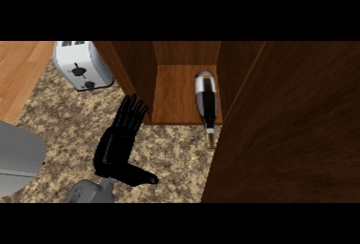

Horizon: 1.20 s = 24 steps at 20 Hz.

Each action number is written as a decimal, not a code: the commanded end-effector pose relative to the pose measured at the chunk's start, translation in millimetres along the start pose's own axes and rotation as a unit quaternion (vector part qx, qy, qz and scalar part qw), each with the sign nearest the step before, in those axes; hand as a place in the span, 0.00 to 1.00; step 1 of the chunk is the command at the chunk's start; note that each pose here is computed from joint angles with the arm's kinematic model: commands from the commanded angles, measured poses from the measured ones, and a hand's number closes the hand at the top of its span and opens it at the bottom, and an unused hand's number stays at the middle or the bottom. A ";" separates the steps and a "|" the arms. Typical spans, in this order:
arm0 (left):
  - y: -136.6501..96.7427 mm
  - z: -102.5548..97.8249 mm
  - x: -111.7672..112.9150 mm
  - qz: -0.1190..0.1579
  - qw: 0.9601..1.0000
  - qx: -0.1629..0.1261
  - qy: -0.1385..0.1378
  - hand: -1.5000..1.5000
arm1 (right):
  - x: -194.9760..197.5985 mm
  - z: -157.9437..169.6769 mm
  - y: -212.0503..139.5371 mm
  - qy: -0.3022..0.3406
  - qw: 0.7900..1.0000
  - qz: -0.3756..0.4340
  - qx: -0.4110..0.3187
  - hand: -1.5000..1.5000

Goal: Pick up the wine, place it into the cabinet and close the cabinet

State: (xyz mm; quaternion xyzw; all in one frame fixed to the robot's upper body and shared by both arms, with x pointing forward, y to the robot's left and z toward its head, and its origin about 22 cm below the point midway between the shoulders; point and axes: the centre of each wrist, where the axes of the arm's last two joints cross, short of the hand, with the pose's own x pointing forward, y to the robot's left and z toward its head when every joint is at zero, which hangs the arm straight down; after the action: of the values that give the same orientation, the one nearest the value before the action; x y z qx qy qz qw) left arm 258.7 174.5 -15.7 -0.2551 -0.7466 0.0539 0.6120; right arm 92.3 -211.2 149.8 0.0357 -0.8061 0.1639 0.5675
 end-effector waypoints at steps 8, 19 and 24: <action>52.1 29.7 49.0 -0.031 0.999 0.019 -0.035 0.00 | 49.8 16.8 8.1 -0.012 0.977 -0.087 0.193 1.00; 104.9 67.3 90.8 -0.050 0.997 0.037 -0.047 0.00 | 50.6 16.5 21.4 -0.030 0.971 -0.107 0.210 1.00; 127.1 52.4 111.8 -0.066 0.996 0.036 -0.052 0.00 | 61.6 13.2 19.8 -0.036 0.969 -0.107 0.219 1.00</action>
State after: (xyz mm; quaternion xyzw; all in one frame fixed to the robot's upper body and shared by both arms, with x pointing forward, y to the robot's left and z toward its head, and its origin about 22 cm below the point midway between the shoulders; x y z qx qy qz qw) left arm 233.9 327.1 14.5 -0.1861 -0.7879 0.0571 0.5842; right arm 80.2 -195.1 145.1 0.1826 -0.7361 0.3222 0.5666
